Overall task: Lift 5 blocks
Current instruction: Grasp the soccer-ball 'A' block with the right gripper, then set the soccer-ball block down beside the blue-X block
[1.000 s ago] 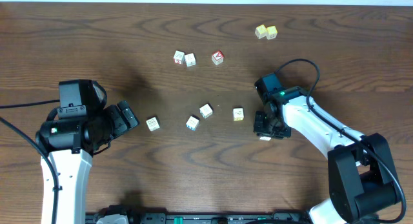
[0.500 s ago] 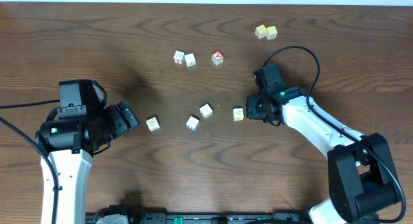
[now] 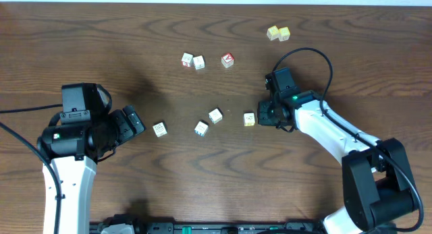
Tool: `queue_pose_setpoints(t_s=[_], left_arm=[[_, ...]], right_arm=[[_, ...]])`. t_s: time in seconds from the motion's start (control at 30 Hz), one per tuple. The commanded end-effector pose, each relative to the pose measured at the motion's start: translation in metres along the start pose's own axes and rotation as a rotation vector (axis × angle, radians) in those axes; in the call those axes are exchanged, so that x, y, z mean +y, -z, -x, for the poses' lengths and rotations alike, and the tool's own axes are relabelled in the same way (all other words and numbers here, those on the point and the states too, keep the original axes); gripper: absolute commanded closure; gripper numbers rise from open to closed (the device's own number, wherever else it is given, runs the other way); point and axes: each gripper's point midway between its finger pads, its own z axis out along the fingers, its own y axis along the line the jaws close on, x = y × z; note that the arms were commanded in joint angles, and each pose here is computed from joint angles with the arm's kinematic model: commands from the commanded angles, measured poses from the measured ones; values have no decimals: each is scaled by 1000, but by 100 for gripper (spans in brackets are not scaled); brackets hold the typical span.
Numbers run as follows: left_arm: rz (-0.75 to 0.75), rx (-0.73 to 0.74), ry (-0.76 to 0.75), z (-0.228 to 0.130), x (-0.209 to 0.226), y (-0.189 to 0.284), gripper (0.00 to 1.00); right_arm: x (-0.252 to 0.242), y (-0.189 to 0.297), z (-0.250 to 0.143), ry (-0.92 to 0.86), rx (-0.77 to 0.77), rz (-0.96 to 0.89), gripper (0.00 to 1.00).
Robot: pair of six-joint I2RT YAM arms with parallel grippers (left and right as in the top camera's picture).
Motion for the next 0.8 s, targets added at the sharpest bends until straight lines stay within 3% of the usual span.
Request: queue_pose_setpoints(t_s=[0.0,0.5,0.77], left_arm=[[8,-8,-6,3,1,2,2],[8,-9,-6,3,1,2,2],[8,-9,-6,3,1,2,2]], right_arm=[[0,-4,-6,7,31,18,75],[3,-4,-13,-4,63,38,73],[5,-4,-10,-3,50,44,58]])
